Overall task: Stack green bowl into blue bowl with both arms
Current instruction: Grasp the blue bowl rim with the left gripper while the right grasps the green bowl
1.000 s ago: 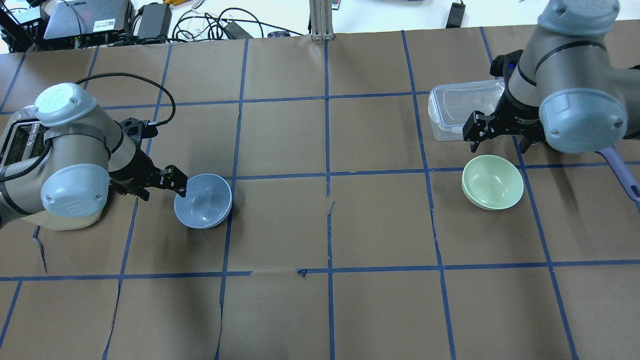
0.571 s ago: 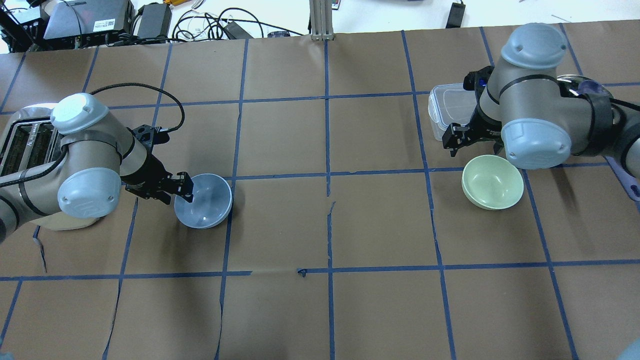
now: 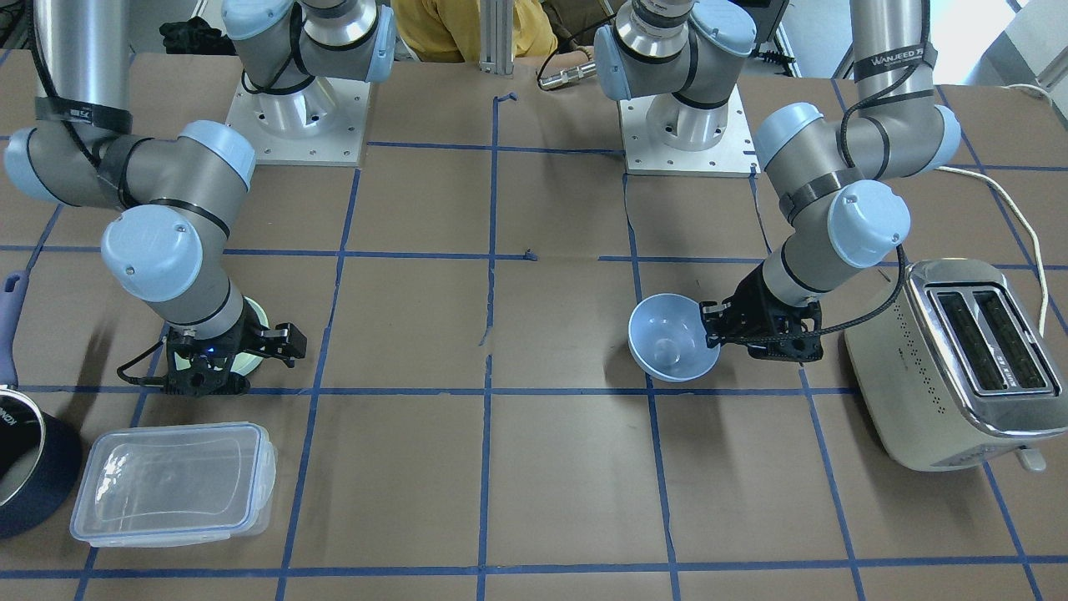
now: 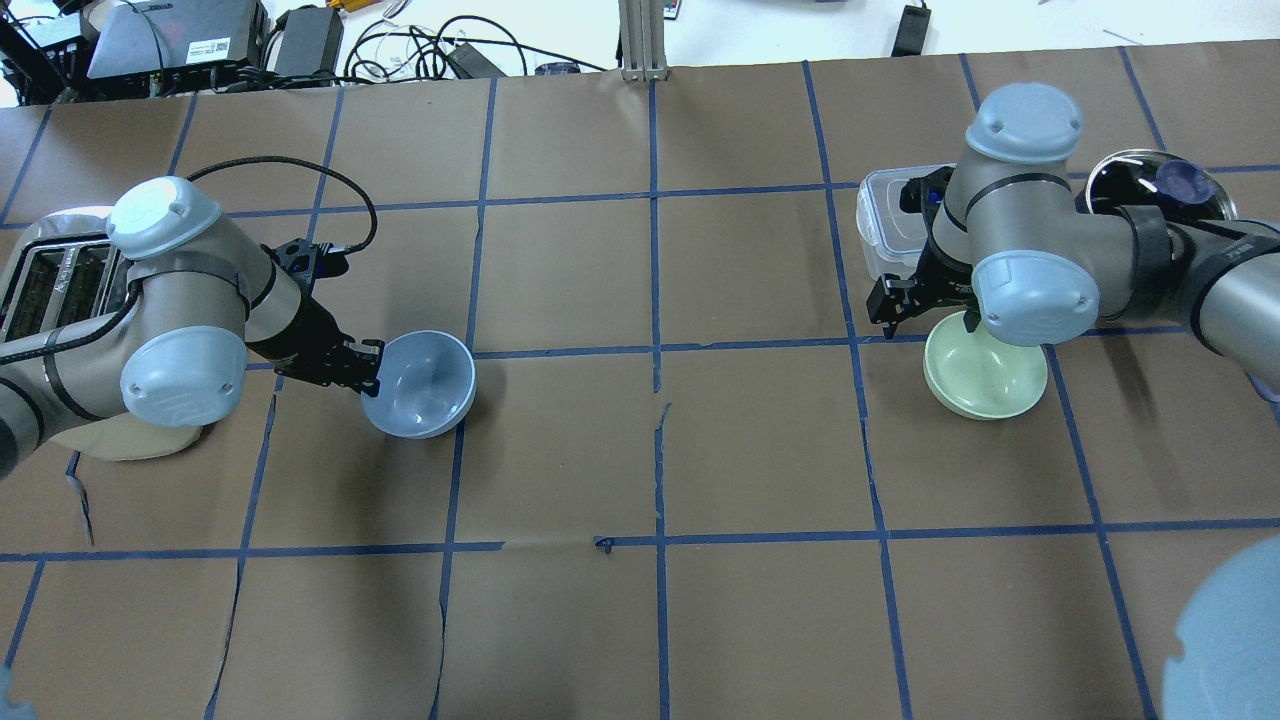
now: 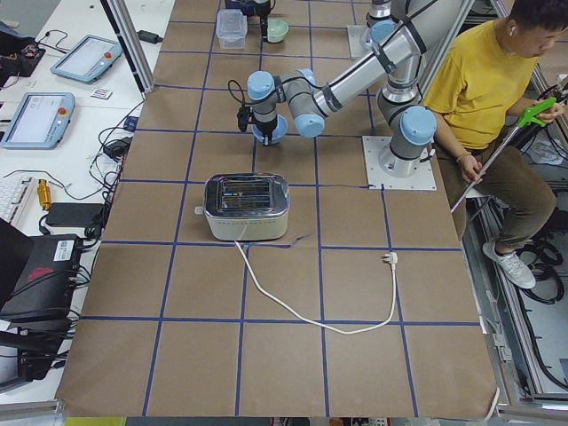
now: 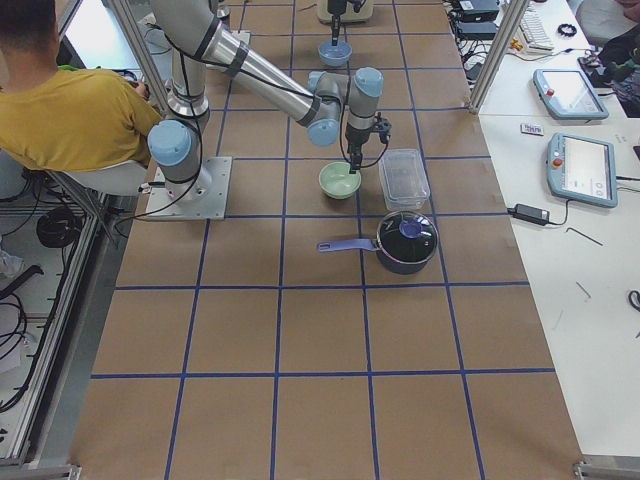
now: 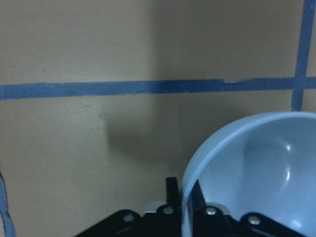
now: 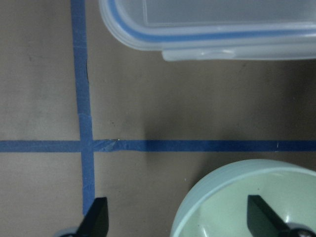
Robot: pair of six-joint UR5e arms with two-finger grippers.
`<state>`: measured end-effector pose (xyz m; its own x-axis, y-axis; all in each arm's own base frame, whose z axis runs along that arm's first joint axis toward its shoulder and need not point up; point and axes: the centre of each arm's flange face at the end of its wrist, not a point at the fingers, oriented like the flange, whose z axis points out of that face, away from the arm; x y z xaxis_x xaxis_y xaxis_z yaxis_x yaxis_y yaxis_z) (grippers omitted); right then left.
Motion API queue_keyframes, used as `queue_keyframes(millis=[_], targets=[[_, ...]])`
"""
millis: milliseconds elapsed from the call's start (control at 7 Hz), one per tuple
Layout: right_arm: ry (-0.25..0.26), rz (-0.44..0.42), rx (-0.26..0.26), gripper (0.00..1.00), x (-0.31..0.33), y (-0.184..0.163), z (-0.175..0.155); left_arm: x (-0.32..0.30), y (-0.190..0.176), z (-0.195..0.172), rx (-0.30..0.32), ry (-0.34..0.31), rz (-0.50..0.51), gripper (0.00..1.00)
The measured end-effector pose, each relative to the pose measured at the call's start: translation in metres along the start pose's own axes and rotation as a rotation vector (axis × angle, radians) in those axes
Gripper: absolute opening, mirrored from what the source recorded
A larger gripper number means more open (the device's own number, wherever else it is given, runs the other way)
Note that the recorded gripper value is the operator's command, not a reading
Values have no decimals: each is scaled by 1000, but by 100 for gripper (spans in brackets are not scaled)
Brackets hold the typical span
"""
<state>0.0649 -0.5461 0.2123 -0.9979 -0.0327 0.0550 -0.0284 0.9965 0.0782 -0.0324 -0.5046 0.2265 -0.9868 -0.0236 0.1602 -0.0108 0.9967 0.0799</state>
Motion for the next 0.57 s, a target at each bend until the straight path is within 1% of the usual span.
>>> queue_keyframes(millis=[143, 286, 429, 571], targets=[[1, 0, -10, 0, 1, -1, 5, 43, 2, 1, -8, 26, -43, 0], [6, 5, -19, 0, 2, -1, 8, 102, 9, 8, -1, 28, -81, 0], [7, 14, -25, 0, 4, -1, 9, 164, 21, 19, 25, 26, -121, 0], [7, 20, -25, 0, 5, -1, 7, 211, 34, 30, 48, 29, -150, 0]])
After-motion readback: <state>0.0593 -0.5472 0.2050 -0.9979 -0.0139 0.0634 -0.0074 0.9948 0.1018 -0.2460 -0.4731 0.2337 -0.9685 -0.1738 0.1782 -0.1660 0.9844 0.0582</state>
